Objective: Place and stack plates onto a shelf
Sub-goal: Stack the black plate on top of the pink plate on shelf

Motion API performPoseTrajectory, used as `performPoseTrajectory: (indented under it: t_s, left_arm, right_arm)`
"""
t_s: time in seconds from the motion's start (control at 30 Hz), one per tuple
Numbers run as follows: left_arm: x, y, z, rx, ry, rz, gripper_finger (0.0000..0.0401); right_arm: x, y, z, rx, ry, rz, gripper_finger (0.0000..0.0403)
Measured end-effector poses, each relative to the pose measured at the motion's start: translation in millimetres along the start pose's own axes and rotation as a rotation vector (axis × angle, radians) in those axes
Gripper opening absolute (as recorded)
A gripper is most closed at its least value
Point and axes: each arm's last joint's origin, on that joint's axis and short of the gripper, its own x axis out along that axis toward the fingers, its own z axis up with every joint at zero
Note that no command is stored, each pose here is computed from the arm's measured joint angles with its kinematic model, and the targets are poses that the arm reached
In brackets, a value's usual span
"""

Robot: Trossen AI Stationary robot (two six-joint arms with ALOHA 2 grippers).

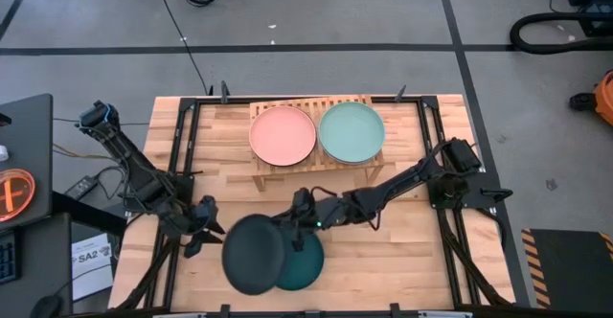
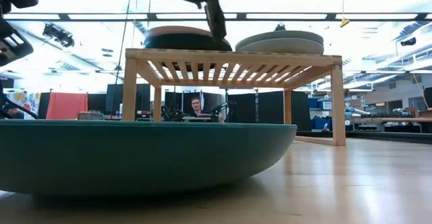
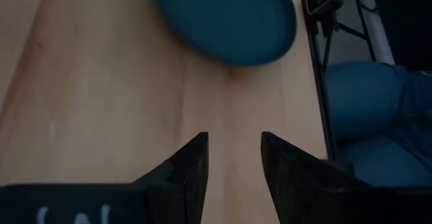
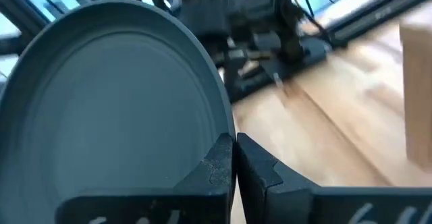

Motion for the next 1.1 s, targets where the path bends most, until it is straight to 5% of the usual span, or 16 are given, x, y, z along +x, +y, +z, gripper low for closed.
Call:
performPoseTrajectory:
  t_s: [0.27, 0.6, 0.87, 1.1]
  left_arm:
    - [0, 1, 1, 0.01, -0.039, 0.031, 0.0142]
    - [0, 1, 2, 0.01, -0.053, 0.042, 0.0142]
    - [0, 2, 2, 0.01, -0.071, 0.056, 0.0142]
    - [0, 2, 2, 0.01, -0.071, 0.056, 0.0142]
  right_arm:
    - [-1, -14, 35, -0.017, -0.07, 0.068, 0.0014]
    - [-37, -22, 106, -0.177, -0.225, 0.063, 0.0014]
    - [-87, -51, 191, -0.241, -0.417, -0.062, 0.0014]
    - [-116, -70, 270, -0.254, -0.247, -0.282, 0.0014]
